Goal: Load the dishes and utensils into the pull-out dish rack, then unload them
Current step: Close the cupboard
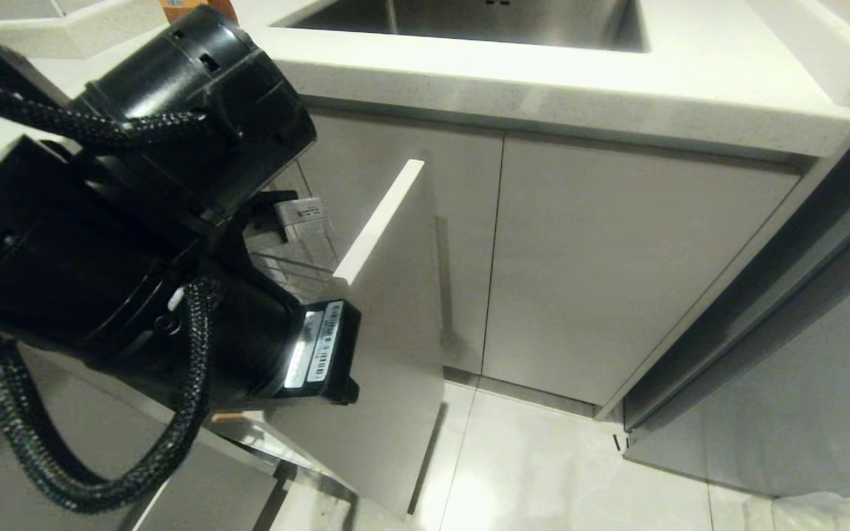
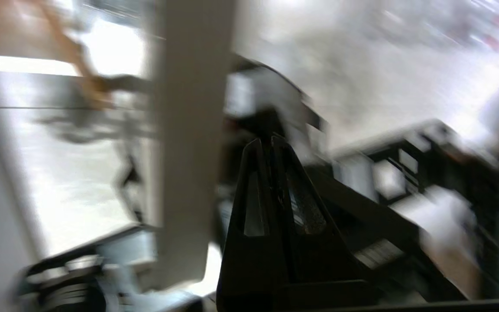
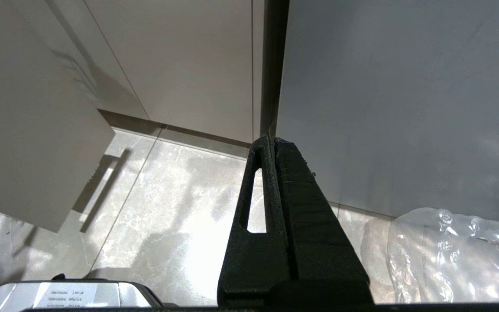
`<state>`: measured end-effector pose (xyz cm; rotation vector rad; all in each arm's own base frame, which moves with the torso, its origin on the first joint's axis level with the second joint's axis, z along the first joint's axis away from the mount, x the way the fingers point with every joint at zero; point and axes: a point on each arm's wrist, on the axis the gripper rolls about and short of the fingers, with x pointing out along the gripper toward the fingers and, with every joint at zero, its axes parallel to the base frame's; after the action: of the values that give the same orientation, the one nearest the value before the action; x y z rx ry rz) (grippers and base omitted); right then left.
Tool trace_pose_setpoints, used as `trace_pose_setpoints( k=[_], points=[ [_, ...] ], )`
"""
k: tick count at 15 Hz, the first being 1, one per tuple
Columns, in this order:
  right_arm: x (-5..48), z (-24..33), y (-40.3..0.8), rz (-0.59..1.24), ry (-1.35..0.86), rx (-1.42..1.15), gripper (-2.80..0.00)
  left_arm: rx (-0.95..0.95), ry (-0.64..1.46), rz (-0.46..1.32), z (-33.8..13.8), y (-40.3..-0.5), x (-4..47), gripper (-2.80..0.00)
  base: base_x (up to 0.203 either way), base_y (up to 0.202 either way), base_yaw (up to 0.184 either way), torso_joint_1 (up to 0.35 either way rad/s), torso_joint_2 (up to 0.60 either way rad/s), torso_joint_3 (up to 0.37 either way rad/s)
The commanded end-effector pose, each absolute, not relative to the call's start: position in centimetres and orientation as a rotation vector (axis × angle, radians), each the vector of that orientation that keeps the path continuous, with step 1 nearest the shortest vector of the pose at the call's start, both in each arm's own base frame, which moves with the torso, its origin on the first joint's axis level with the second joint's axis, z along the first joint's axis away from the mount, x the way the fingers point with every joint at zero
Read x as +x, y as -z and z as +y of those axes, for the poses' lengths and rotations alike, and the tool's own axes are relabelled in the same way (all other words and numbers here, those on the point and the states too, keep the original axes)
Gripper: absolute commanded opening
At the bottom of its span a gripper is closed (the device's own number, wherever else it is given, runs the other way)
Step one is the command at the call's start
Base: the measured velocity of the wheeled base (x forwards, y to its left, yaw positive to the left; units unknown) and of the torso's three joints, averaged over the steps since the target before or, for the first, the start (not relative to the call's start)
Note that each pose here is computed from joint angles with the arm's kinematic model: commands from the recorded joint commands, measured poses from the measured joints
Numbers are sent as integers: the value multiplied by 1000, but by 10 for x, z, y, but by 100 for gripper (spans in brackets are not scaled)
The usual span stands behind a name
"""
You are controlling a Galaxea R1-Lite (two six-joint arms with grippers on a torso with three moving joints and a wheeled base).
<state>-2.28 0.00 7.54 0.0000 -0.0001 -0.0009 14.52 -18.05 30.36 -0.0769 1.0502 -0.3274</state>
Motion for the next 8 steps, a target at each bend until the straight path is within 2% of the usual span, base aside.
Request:
trace_pose_setpoints(
  k=[1, 8],
  points=[
    [-23, 0, -75, 2, 2, 0, -280, -24, 187, 979, -175, -302, 150, -280, 0, 0, 0, 0, 0, 0],
    [-23, 0, -75, 0, 2, 0, -280, 86, -267, 760, -136, -302, 173, -280, 0, 0, 0, 0, 0, 0]
  ],
)
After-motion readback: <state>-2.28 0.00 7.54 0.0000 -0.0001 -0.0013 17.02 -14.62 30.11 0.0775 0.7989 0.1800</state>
